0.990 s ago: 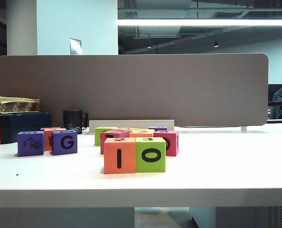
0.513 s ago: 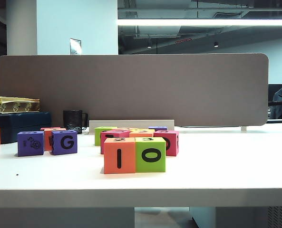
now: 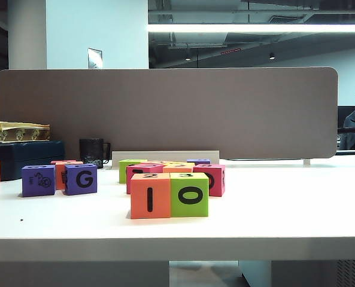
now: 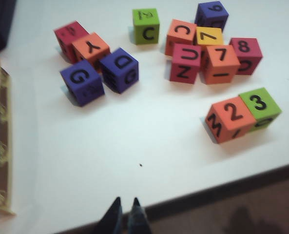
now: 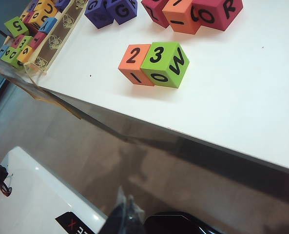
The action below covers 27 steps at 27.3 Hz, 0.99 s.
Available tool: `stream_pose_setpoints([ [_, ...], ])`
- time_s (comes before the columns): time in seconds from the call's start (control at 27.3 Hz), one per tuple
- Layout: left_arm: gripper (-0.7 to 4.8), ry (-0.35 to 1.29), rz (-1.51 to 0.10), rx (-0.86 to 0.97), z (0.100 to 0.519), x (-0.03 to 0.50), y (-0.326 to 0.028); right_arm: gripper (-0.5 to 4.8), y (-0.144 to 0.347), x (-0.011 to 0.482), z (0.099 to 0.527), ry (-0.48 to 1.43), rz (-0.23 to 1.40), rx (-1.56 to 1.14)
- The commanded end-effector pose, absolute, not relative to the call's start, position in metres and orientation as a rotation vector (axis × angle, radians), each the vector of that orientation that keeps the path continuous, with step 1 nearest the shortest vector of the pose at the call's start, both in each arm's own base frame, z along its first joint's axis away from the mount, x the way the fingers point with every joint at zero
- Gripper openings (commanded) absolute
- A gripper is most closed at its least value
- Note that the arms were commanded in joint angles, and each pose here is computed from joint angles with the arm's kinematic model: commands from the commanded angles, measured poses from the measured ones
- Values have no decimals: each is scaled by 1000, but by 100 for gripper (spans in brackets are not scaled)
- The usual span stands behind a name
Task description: Select the appropriate blocks from the scattered letter blocks on the table and arrange them in a row to spell out "23".
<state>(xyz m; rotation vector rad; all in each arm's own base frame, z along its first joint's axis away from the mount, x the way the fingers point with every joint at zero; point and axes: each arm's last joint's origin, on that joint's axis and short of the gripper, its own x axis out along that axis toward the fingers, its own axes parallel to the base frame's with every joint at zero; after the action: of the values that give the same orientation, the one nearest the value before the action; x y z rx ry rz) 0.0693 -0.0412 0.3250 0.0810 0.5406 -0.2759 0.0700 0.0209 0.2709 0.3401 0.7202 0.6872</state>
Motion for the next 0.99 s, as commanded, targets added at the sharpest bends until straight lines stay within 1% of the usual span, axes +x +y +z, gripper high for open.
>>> stream_pose_setpoints([
  [0.04, 21, 346, -91, 141, 328, 81, -41, -1, 21, 70, 273, 706, 696, 335],
  [0.07, 21, 254, -20, 130, 326, 89, -40, -1, 21, 70, 273, 705, 696, 335],
  [0.11, 21, 199, 14, 109, 324, 93, -39, -1, 21, 70, 273, 704, 695, 334],
  [0.22, 21, 91, 102, 48, 313, 103, -31, -1, 21, 70, 273, 704, 696, 334],
  [0.29, 21, 47, 107, 20, 303, 108, -25, -1, 21, 70, 273, 704, 695, 334],
  [0.48, 21, 2, 89, 0, 278, 110, -11, -1, 21, 70, 273, 704, 696, 334],
  [0.73, 21, -37, 30, -21, 241, 102, -2, -1, 21, 70, 273, 703, 695, 334],
  [0.81, 21, -35, 45, -48, 230, 101, 0, -1, 21, 70, 273, 703, 695, 334],
  [0.88, 21, -20, 60, -91, 209, 100, 1, -1, 21, 70, 273, 703, 695, 335],
  [0.99, 21, 6, 60, -90, 186, 100, 1, -1, 21, 70, 273, 703, 694, 334],
])
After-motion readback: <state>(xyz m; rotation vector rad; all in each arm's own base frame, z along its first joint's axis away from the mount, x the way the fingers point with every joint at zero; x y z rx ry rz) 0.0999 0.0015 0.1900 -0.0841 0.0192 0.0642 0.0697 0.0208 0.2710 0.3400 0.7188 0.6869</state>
